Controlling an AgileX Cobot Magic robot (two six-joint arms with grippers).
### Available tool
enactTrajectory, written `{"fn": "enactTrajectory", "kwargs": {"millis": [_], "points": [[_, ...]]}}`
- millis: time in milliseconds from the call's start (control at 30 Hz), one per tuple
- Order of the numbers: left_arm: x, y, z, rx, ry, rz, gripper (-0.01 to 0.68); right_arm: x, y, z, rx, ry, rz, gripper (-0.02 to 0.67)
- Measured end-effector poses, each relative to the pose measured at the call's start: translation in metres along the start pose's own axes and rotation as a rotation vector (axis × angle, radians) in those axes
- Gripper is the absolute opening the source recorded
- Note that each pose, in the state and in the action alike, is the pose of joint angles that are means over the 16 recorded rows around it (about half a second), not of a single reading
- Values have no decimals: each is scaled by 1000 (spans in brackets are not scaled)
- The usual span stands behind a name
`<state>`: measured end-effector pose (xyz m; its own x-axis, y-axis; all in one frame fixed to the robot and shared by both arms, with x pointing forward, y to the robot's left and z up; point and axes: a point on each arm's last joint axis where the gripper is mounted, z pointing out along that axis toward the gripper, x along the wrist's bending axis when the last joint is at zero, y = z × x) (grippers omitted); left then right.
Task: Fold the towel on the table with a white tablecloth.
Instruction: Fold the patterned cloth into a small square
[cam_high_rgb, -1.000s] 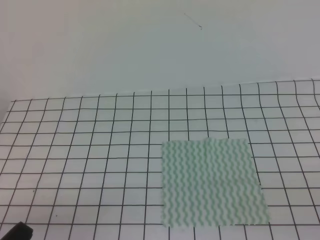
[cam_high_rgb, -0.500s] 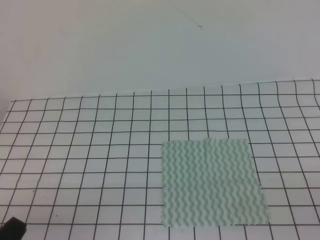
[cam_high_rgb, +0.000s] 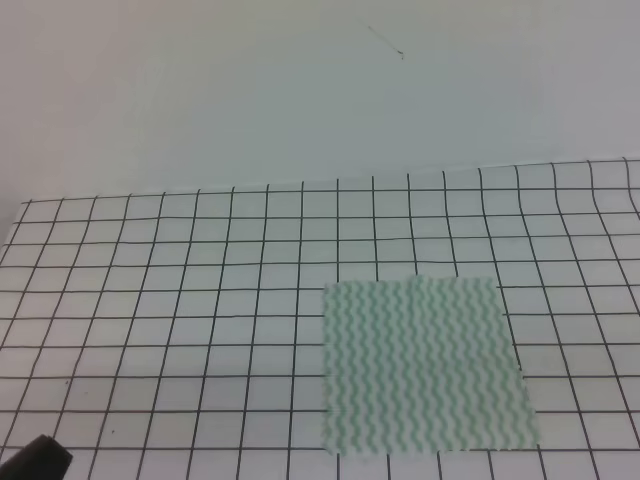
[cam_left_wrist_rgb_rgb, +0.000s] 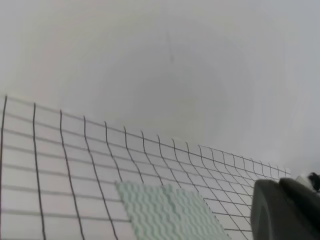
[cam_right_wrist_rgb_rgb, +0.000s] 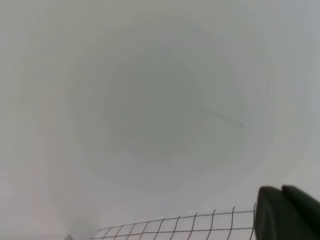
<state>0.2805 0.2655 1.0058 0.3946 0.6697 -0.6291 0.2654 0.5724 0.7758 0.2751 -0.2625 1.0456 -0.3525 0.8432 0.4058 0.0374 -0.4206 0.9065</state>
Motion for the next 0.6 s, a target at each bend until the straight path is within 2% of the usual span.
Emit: {"fn": "enactTrajectory", "kwargs": {"millis": [133,267,400,600], "points": [[-14,11,0,26,-30,139,-2,13,16,3,73,40,-82,-3],[-24,22,5,68,-35,221,-2,18,26,14,197,51,-122,-3],[-27,28,17,145,-15,248,-2,13,29,31,370,50,-115,-1],[-23,28,38,280,18,241,-2,-3,19,60,639,62,-54,30]]}}
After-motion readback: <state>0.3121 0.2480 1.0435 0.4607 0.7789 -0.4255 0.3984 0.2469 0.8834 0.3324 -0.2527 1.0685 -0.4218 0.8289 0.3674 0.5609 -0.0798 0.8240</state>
